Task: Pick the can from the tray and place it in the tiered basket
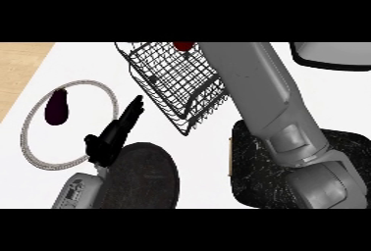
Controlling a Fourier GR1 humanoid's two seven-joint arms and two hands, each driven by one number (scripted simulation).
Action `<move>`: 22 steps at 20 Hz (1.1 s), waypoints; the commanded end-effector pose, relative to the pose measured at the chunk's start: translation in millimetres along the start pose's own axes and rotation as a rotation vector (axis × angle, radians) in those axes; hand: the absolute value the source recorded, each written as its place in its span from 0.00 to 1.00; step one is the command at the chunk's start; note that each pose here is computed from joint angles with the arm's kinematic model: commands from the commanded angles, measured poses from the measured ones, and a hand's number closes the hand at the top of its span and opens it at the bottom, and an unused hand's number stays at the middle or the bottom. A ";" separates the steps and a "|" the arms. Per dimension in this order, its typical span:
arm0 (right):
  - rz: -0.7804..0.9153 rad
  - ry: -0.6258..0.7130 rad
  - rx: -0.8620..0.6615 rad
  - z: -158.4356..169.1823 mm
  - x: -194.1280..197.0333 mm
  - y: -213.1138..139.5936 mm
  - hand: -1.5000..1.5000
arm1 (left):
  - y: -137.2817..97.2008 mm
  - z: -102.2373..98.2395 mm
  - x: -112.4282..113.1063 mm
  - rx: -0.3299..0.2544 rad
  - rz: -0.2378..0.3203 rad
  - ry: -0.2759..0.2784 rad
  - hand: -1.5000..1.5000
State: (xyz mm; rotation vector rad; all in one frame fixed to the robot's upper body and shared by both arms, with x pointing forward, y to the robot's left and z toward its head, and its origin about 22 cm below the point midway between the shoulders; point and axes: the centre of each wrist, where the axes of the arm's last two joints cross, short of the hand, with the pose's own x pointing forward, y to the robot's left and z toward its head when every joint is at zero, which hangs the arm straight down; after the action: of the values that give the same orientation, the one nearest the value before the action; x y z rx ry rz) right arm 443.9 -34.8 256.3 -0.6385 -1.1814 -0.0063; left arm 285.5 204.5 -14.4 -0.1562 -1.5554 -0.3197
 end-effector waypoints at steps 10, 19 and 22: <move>-0.206 -0.036 -0.365 2.5 -3.3 23.9 0.00 | 12.8 15.5 -13.3 0.083 0.015 0.039 0.50; -0.354 -0.152 -0.562 -12.2 12.0 -13.3 0.00 | 36.5 42.0 -24.9 0.175 0.025 0.084 0.50; -0.374 -0.156 -0.563 -19.2 1.0 -22.1 0.00 | 36.7 47.0 -25.7 0.210 0.031 0.099 0.50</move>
State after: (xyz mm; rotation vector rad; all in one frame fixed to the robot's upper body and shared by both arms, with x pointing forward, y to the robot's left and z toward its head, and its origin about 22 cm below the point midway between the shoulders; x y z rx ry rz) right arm 456.7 -54.5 261.6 -0.9706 -1.4461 -0.4864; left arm 257.3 249.3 -33.8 -0.0322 -1.4870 -0.1772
